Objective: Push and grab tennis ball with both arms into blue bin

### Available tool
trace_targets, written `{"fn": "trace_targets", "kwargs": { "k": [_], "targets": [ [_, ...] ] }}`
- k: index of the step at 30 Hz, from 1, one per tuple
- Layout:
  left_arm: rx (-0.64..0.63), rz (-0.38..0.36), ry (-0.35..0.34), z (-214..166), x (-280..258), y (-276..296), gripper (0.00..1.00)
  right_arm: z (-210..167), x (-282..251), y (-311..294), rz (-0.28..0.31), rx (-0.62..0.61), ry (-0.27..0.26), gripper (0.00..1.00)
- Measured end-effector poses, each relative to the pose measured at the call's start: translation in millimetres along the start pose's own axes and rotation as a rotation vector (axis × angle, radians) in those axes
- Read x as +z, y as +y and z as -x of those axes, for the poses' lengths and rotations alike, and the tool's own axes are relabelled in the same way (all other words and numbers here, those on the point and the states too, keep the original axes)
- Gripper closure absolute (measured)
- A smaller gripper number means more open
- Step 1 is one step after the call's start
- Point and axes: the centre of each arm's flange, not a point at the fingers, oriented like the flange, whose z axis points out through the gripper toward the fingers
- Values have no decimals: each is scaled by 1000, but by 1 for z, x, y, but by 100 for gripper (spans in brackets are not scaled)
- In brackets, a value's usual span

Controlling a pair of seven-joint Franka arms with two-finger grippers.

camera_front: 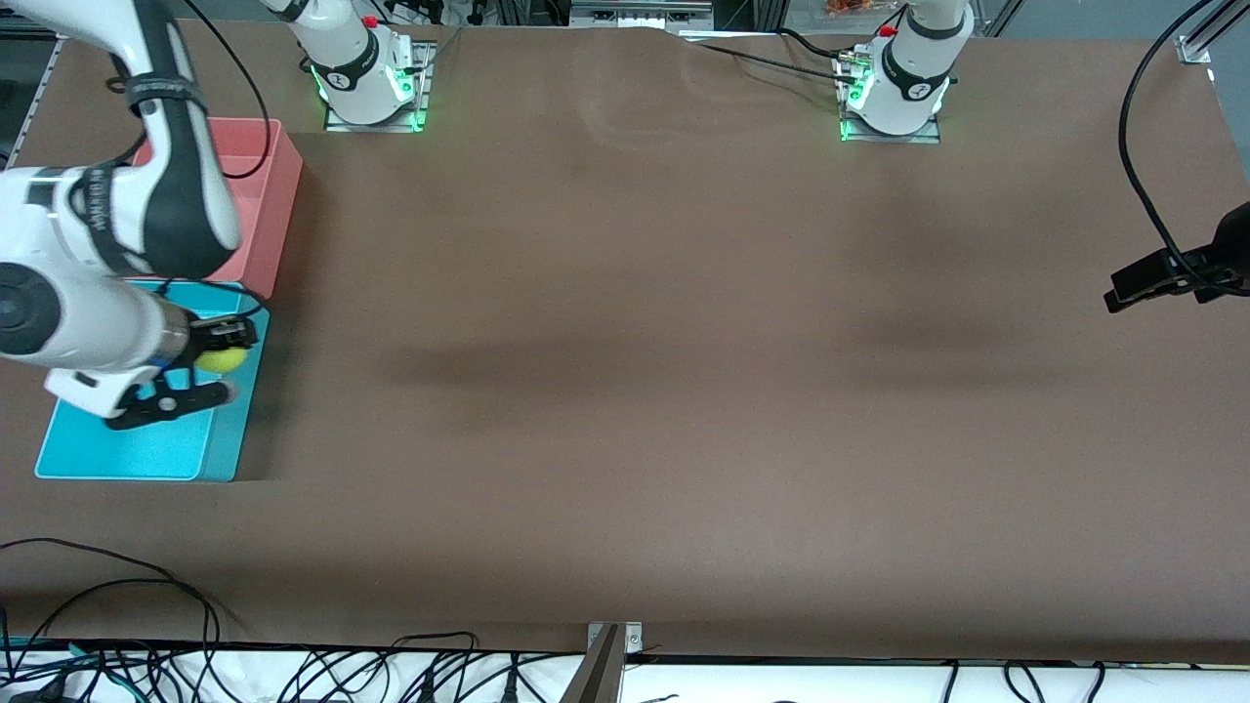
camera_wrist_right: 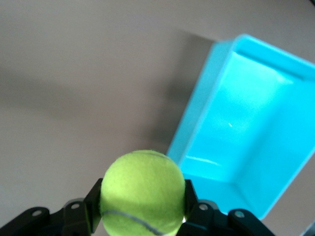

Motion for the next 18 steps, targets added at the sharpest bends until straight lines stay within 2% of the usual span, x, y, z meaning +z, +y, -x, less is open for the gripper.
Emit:
{"fn": "trace_targets", "kwargs": {
  "k": [6, 12, 18],
  "targets": [
    [-11, -21, -12, 15, -4, 7, 0, 19, 29, 55, -29, 57, -55, 34],
    [-19, -27, -31, 35, -3, 13, 0, 34, 73, 84, -58, 69, -104, 34],
    [-8, -33, -44, 54, 2, 19, 0, 46, 122, 97, -74, 84, -108, 34]
  ]
}}
